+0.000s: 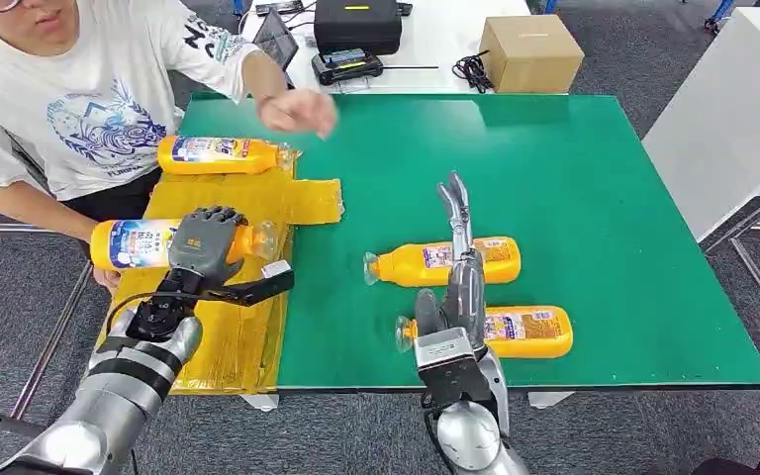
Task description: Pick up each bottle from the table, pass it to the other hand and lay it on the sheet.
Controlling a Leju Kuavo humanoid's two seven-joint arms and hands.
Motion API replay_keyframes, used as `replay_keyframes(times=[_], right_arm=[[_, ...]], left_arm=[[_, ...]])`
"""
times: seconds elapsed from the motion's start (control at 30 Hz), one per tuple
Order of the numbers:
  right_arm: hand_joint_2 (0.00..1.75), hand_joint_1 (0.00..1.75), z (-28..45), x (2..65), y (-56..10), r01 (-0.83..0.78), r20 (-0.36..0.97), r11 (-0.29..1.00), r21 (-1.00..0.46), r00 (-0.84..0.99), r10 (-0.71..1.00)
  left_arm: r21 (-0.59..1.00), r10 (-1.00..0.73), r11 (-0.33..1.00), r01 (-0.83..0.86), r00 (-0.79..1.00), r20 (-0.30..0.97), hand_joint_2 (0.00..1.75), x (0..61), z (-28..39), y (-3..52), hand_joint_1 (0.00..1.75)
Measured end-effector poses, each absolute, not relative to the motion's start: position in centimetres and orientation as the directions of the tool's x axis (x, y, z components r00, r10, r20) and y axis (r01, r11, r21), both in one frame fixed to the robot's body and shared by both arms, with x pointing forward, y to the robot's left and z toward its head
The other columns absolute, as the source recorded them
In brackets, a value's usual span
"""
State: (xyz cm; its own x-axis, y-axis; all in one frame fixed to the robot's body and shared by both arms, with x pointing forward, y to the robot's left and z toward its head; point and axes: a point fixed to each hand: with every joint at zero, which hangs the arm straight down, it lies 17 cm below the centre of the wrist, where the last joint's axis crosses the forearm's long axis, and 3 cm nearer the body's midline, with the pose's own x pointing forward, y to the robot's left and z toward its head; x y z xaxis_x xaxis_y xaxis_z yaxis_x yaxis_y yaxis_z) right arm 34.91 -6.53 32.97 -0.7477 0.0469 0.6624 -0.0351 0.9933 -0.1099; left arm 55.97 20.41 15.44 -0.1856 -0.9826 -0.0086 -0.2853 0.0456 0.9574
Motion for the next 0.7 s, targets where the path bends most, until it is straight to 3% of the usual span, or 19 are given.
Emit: replay_keyframes(times=[0.37, 0.7], right_arm=[[0.00, 0.00, 33.0, 34.9, -6.4, -0.056, 0.668, 0.994, -0.097, -0.744, 0.024], [0.00, 0.00, 33.0, 34.9, -6.4, -0.061, 0.669, 0.994, -0.095, -0.743, 0.019]], left_arm=[[0.990, -0.985, 0.090, -0.110, -0.154, 0.072, 1.75, 55.9, 9.8, 22.6, 1.75], [0.994, -0.987, 0.093, -0.055, -0.133, 0.085, 1.75, 55.5, 7.6, 23.6, 1.75]])
